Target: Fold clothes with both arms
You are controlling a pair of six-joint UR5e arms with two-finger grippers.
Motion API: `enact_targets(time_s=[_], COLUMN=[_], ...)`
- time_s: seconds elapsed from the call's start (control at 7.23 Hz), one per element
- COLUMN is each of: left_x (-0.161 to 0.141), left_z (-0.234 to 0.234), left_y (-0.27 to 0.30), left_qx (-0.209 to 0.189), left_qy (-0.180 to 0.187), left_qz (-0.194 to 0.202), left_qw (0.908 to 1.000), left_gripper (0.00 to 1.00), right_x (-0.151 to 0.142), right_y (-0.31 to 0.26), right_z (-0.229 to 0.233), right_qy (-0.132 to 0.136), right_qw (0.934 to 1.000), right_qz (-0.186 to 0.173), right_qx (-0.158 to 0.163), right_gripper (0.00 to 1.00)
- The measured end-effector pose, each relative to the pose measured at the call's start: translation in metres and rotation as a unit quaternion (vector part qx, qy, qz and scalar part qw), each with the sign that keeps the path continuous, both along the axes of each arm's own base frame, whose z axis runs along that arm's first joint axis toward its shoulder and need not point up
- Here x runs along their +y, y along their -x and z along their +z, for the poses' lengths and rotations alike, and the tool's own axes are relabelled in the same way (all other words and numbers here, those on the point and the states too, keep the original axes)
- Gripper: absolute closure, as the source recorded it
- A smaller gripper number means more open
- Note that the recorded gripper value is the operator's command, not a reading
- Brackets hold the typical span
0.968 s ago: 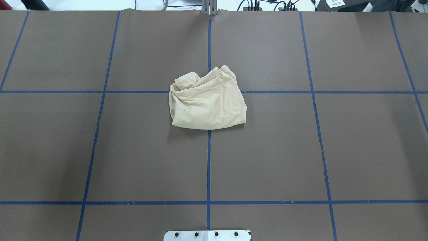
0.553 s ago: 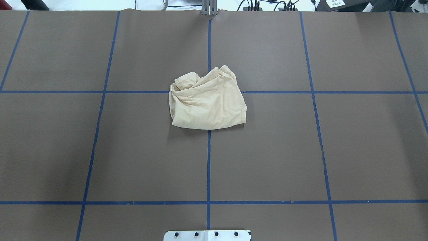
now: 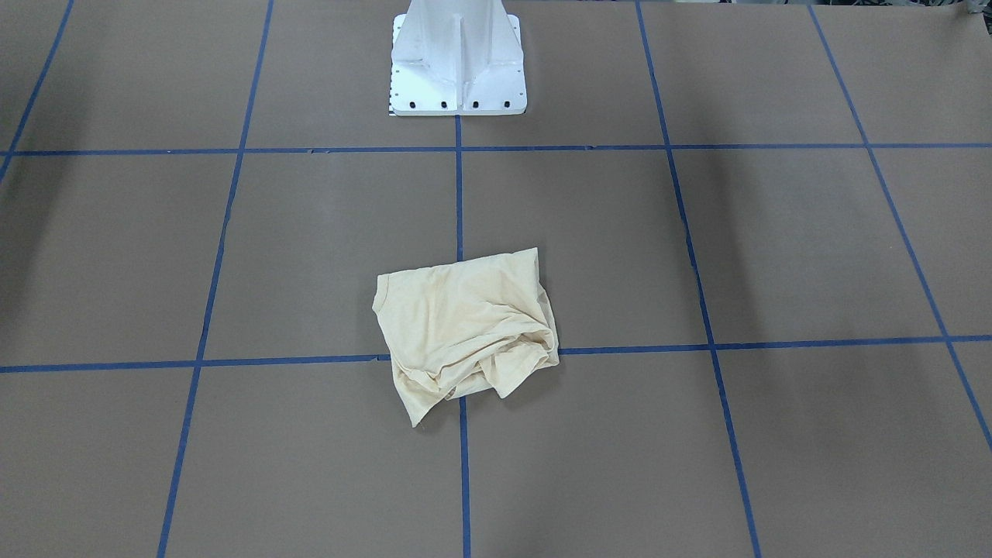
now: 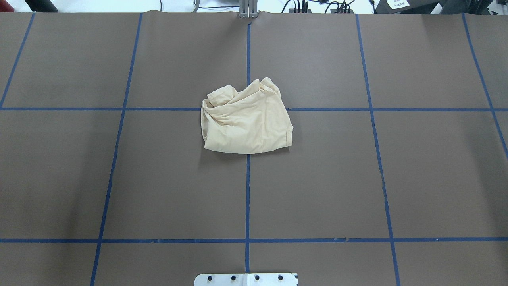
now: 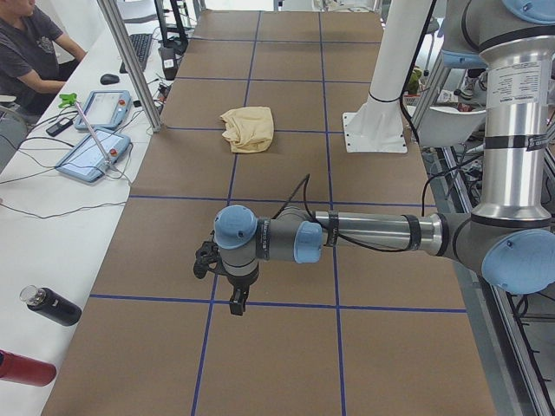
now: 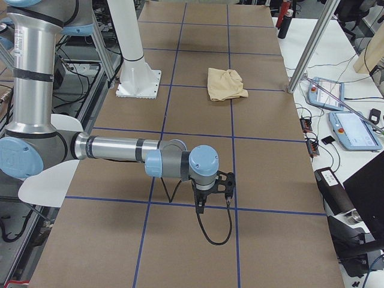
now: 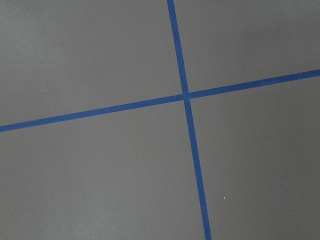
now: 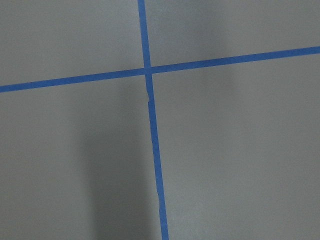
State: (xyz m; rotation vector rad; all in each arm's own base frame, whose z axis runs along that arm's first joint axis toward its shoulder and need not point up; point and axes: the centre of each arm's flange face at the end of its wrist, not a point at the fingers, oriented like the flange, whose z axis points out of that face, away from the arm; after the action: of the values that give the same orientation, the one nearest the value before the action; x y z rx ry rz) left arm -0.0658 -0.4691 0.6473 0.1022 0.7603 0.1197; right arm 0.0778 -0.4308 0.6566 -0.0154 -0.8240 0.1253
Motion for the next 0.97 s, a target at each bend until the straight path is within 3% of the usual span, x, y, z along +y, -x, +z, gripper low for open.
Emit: enact_targets(time_s=[0.69,0.97], left_x=[-0.009,-0.009], left_z=[-0.023,-0.025], left_y=[-0.004,-0.004], left_qx=[-0.001,-0.001], left_qy=[0.019,0.02], left_qz=[-0.05,-0.053], left_qw=[0.9985,0.9984], left_gripper=[0.0,0.0], right_x=[-0.006,-0.012], right_y=[0.011,0.019], right_z=[-0.006,-0.015], right_qy=[-0.012,-0.024], right_qw=[0.9999,0.9997], right_qz=[-0.013,0.004], right_qx=[0.002,-0.001], right_gripper=[0.0,0.0])
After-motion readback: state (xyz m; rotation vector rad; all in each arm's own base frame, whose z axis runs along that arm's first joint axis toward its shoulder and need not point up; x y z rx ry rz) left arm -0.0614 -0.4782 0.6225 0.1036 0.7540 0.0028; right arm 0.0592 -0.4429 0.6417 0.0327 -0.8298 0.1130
